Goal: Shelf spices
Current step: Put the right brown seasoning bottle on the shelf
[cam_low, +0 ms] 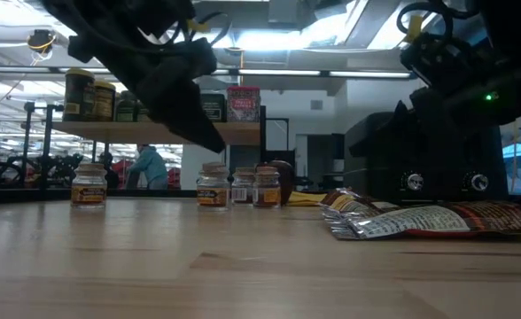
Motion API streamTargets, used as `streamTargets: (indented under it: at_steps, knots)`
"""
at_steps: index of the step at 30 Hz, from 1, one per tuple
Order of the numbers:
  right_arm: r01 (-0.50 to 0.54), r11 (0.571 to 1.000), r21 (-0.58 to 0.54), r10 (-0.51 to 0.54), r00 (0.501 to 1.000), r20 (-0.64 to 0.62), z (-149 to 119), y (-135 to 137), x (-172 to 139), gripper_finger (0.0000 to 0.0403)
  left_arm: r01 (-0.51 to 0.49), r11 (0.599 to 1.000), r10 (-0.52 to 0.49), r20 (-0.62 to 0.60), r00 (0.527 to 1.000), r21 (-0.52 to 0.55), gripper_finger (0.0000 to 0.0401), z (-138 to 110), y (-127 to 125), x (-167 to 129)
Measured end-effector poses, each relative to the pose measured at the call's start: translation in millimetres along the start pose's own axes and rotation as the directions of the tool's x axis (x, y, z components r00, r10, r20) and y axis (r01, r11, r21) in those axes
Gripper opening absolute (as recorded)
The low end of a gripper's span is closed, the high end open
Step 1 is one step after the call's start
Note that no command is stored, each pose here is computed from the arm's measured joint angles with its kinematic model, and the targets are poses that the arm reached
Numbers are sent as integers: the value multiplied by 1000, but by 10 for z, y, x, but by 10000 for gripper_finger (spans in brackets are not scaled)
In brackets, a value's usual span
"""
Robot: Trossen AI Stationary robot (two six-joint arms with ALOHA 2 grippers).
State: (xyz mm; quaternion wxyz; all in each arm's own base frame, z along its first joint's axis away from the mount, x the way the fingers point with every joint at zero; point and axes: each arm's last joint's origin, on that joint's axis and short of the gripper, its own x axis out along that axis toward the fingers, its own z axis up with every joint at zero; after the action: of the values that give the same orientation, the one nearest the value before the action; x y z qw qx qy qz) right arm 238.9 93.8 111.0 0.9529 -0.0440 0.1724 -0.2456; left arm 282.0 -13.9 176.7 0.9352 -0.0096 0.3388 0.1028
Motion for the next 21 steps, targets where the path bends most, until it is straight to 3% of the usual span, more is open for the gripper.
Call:
streamTargets:
  at_steps: [6, 10, 21]
  knots:
    - [12, 1000, 4, -12, 1000, -11, -18, -7, 0, 237, -28, 998, 26, -36, 999, -53, 230, -38, 92, 77]
    - [20, 1000, 5, -19, 1000, -8, -15, -9, 0, 237, 27, 996, -32, -62, 998, -82, 257, -83, 78, 161]
    - [28, 1000, 3, -28, 1000, -9, -20, -12, 0, 237, -17, 999, 12, -105, 994, -50, 264, -184, 73, 304]
